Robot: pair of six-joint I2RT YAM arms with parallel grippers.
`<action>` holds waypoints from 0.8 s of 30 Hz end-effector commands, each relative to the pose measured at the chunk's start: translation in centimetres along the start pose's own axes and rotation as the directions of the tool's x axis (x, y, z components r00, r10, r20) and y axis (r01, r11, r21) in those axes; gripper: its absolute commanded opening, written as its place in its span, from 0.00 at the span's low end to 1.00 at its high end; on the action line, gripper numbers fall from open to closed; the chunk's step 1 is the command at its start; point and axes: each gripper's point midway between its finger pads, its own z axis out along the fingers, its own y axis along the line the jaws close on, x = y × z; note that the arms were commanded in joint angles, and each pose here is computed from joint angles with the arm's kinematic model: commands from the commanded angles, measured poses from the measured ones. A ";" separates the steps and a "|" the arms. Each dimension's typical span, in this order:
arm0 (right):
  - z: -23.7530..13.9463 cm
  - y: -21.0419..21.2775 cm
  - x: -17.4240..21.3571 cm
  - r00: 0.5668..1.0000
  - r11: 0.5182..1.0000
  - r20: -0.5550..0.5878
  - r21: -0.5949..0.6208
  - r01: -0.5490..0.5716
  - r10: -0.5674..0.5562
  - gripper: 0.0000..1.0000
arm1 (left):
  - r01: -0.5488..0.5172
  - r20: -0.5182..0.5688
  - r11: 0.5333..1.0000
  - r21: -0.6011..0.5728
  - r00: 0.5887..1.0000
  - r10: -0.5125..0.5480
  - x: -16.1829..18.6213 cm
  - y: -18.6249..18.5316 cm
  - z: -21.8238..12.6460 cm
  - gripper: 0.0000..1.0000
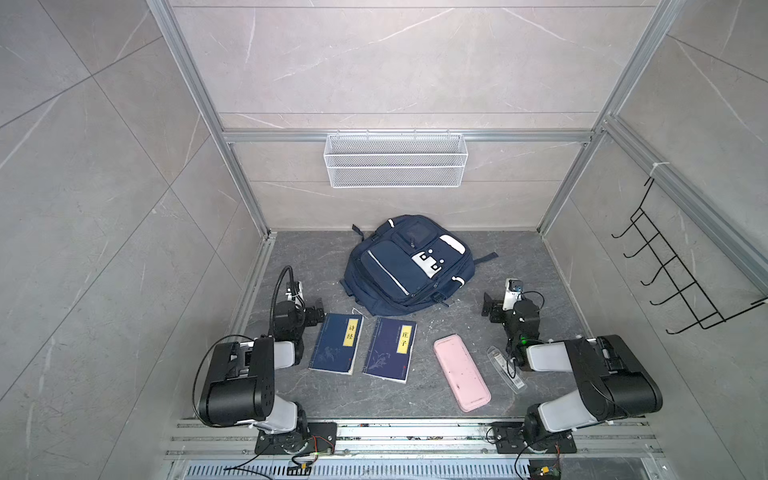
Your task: Pack the student bag
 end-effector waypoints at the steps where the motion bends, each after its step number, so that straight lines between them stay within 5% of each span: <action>1: 0.3 0.1 -0.7 1.000 1.000 0.018 -0.007 0.012 -0.011 1.00 | 0.011 0.040 1.000 -0.018 0.999 -0.011 -1.6 0.4 0.3 1.00; 24: 0.8 -0.4 -0.5 1.000 0.999 -0.009 -0.030 -0.025 0.025 1.00 | 0.003 0.038 1.000 -0.029 0.999 -0.001 -1.6 0.5 0.3 1.00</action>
